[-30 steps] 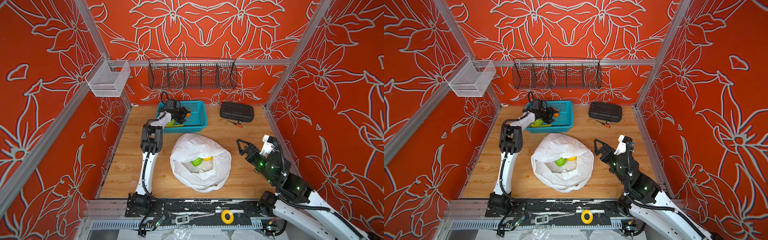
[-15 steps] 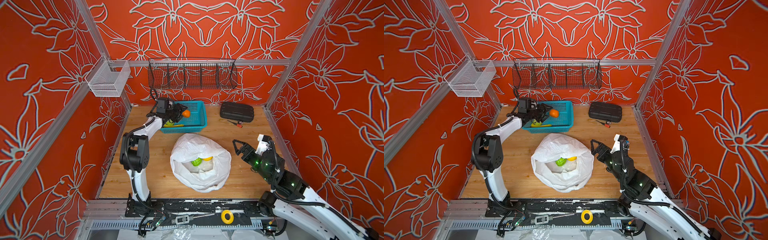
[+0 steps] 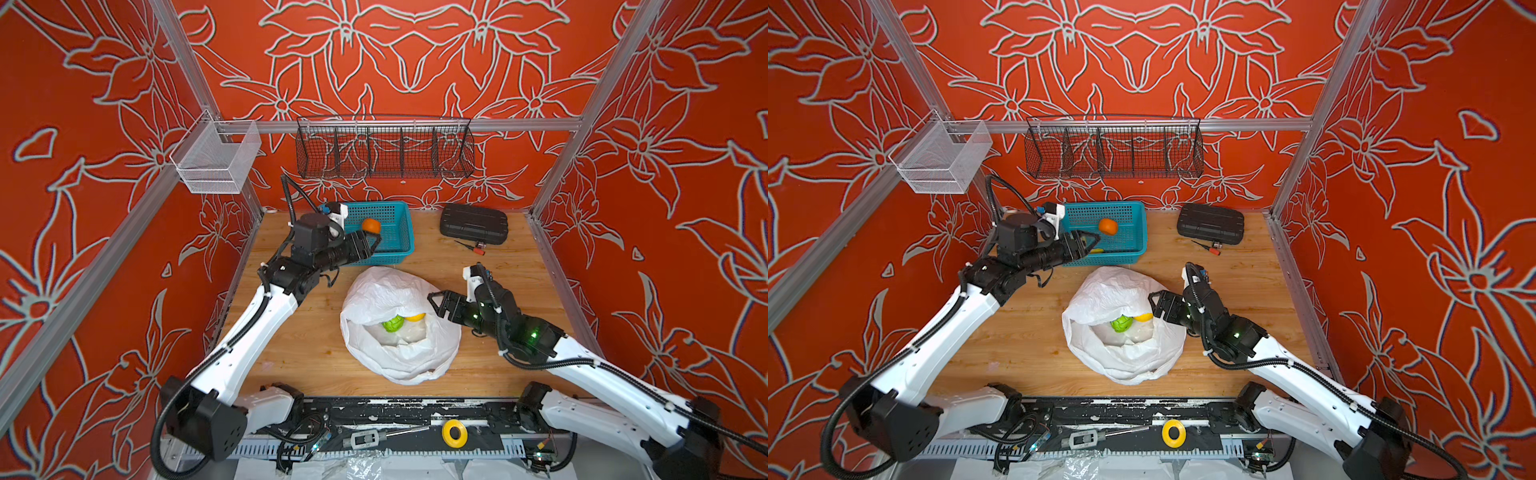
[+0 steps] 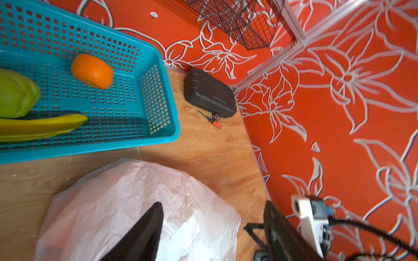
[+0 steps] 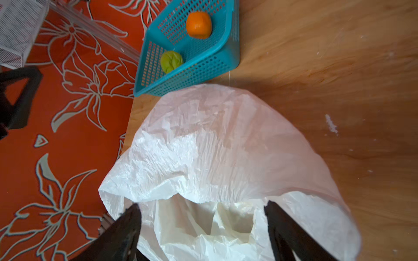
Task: Untie the knot of the plastic bag and take out the fruit
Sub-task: 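Move both grippers back over the white bag opening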
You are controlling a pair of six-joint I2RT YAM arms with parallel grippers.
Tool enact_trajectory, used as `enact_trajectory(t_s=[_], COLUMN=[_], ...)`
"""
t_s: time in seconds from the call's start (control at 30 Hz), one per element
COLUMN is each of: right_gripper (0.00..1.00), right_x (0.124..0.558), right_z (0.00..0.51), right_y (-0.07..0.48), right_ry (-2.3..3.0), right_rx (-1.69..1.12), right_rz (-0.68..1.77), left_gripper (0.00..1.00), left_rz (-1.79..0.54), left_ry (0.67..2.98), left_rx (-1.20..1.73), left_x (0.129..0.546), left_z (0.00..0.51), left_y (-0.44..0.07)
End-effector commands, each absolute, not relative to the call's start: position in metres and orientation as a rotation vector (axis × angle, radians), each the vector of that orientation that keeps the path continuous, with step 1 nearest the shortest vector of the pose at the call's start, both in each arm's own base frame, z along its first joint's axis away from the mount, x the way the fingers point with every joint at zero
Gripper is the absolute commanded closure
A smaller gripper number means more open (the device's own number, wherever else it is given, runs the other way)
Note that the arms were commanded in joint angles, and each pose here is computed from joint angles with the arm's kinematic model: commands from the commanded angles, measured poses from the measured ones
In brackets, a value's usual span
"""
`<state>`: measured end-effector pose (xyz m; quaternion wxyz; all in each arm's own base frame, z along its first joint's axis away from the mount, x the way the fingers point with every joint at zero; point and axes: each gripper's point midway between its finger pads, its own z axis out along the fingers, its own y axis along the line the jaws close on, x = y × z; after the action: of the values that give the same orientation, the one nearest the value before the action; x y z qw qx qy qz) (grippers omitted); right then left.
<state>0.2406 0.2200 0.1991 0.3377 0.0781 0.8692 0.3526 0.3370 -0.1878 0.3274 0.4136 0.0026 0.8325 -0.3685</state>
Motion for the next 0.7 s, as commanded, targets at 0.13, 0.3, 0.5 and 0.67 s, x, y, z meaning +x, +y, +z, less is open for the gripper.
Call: enact_trajectory(t_s=[0.13,0.3,0.5,0.67], right_gripper=[0.2,0.21,0.21,0.21], right_x=[0.228,0.218,0.208,0.2], right_z=[0.199,0.181,0.167,0.163], right_y=[0.249,0.252,0.257,0.273], right_ry=[2.297,2.345,2.381,2.393], right_rx=[0.114,0.115,0.12,0.1], right_rz=[1.092,1.096,1.102,1.157], left_gripper=[0.3,0.29,0.29,0.29], left_rz=[-0.515,-0.311,-0.105,0.125], left_ry=[2.148,2.077,2.03,1.981], left_rx=[0.665,0.957,1.224,1.304], left_x=[0.268,0.25,0.245,0.262], left_z=[0.255,0.215,0.174,0.145], left_y=[-0.196,-0.194,-0.215,-0.227])
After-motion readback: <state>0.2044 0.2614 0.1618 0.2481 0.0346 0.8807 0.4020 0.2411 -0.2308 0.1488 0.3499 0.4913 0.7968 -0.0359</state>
